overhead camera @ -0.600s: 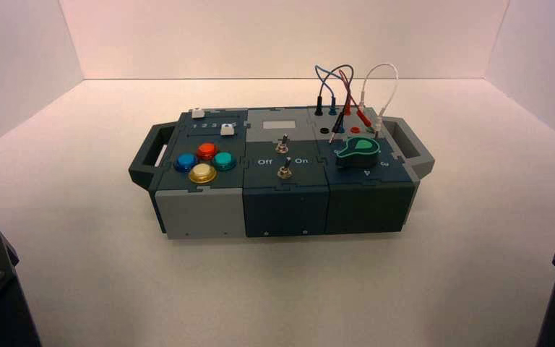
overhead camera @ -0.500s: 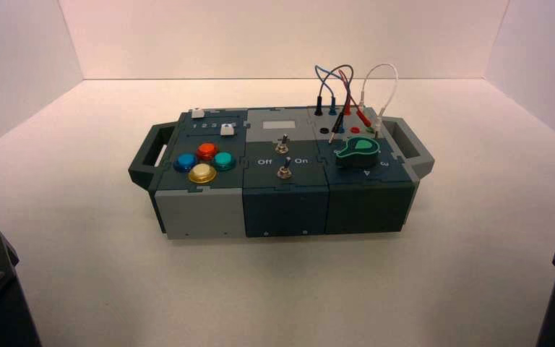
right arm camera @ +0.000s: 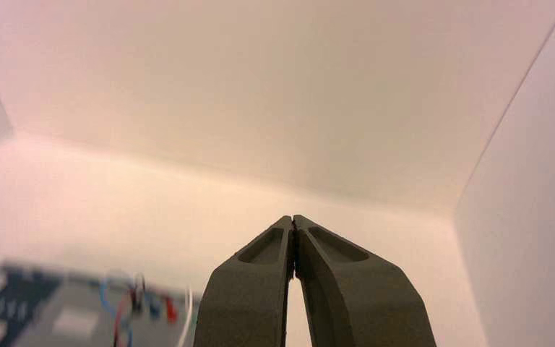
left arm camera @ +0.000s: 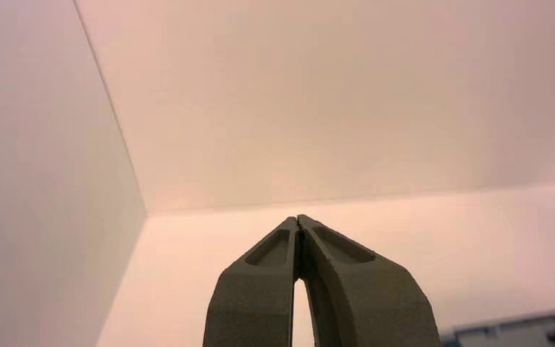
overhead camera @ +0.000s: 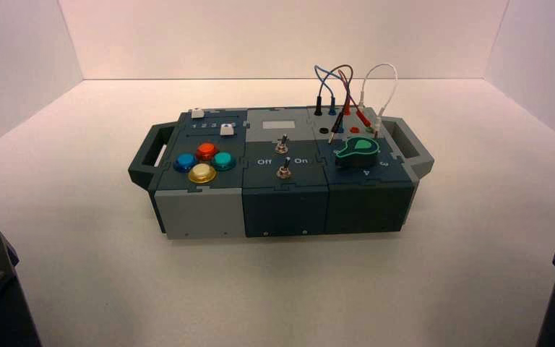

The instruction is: Move the box to the left.

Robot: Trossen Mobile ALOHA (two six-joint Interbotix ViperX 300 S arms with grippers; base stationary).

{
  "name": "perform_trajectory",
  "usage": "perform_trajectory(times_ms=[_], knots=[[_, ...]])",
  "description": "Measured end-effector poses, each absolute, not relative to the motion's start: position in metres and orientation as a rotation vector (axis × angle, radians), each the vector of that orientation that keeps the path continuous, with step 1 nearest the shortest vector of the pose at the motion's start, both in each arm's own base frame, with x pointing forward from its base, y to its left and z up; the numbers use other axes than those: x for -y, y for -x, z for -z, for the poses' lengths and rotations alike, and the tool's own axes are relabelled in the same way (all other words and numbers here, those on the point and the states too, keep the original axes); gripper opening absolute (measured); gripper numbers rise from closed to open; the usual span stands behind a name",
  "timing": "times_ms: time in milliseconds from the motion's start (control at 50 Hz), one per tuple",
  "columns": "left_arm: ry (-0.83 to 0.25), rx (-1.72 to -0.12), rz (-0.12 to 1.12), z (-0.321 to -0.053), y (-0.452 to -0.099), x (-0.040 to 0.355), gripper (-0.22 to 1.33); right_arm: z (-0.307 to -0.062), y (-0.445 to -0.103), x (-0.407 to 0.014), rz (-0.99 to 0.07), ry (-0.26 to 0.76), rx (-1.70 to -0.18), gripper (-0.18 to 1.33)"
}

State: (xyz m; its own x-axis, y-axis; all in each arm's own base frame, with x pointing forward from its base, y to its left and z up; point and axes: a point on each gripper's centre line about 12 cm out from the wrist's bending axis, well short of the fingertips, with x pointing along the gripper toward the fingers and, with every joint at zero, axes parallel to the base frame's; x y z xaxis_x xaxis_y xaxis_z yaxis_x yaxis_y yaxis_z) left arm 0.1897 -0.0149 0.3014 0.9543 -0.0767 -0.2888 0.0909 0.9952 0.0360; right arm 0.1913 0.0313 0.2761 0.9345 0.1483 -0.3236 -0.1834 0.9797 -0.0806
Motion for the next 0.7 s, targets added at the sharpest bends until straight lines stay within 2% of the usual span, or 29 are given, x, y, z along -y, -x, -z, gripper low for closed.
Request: perform_trajectory(times_ms=[300, 500, 700], knots=[[-0.063, -0.344, 0.089, -0.296, -0.19, 0.015, -0.16, -0.232, -0.236, -0.03, -0.137, 0.128, -0.731, -0.14], [-0.066, -0.358, 0.105, -0.298, -0.194, 0.018, -0.16, -0.211, -0.256, -0.012, -0.066, 0.102, -0.88, -0.14], [-0.095, -0.55, 0.19, -0.276, -0.203, 0.036, -0.16, -0.193, -0.261, -0.011, -0.064, 0.104, -0.981, -0.14]])
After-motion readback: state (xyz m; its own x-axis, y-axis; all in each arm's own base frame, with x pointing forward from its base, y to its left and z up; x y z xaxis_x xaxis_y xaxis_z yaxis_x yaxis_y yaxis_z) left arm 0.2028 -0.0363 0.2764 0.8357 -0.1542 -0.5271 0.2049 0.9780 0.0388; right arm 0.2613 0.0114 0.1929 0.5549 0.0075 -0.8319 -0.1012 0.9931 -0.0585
